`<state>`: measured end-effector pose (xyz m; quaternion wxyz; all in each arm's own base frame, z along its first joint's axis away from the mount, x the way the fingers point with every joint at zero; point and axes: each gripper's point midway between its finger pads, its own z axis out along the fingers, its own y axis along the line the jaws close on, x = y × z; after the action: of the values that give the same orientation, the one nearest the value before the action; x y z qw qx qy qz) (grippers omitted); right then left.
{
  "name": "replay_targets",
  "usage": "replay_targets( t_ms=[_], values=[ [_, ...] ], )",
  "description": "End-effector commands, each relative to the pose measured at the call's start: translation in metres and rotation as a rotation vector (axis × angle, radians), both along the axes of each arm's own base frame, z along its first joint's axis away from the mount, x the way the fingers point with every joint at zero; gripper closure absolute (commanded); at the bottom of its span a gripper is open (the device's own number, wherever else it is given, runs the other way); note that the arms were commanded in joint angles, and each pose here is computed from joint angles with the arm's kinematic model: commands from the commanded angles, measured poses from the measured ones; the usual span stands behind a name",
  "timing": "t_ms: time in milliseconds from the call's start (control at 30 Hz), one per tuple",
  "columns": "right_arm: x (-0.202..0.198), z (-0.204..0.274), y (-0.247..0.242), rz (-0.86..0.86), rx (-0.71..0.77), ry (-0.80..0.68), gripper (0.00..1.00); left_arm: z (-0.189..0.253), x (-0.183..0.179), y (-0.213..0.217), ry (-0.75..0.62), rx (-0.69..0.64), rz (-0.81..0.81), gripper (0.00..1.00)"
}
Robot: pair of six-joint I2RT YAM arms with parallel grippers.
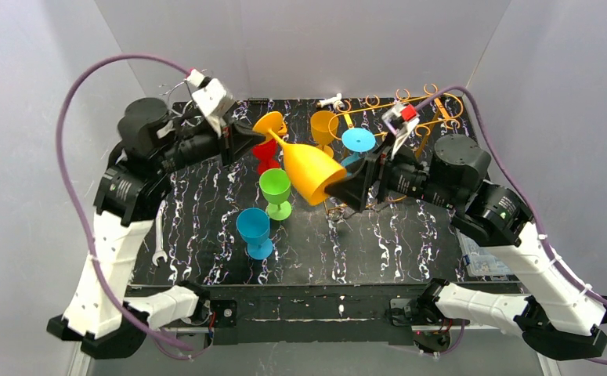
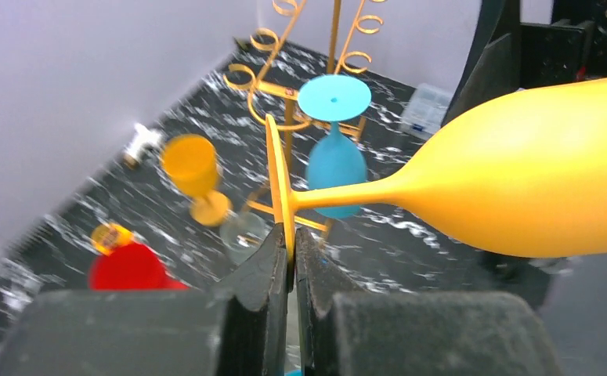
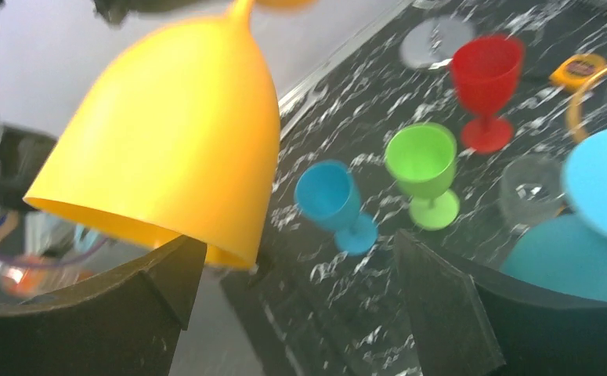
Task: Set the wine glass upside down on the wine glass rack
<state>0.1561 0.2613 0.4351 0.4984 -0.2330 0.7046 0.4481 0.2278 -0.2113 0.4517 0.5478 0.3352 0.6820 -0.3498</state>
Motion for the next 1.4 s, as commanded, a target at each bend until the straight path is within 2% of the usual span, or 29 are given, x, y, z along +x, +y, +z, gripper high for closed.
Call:
replay_targets(
  t_ms=[0, 67, 200, 333, 500, 800, 1133, 1367],
  values=[
    [-0.05, -0.023, 0.006, 0.258, -0.07, 0.109, 0.02, 0.044, -0.022, 0.017, -0.526, 0.113, -0.073, 1.0],
    [-0.061, -0.018, 0.005, 0.311, -0.053, 0.106, 0.02, 0.043, -0.027, 0.02, -0.642, 0.167, -0.097, 1.0],
    [-0.074, -0.005, 0.001, 0.368, -0.047, 0.091, 0.02, 0.039, -0.033, 0.024, -0.791, 0.235, -0.12, 1.0],
    [-0.079, 0.002, 0.008, 0.42, -0.028, 0.09, 0.02, 0.039, -0.04, 0.024, -0.89, 0.262, -0.154, 1.0],
    [-0.062, 0.018, 0.03, 0.417, 0.067, 0.021, 0.02, 0.029, -0.052, 0.022, -1.007, 0.299, -0.214, 1.0],
    [-0.031, 0.013, 0.068, 0.392, 0.146, -0.013, 0.02, 0.032, -0.059, 0.024, -1.075, 0.304, -0.218, 1.0],
    [-0.072, -0.022, 0.134, 0.509, 0.071, -0.012, 0.02, 0.029, -0.055, 0.02, -1.091, 0.309, -0.232, 1.0],
    [-0.079, -0.036, 0.142, 0.523, 0.098, -0.002, 0.02, 0.033, -0.054, 0.021, -1.111, 0.312, -0.222, 1.0]
  ],
)
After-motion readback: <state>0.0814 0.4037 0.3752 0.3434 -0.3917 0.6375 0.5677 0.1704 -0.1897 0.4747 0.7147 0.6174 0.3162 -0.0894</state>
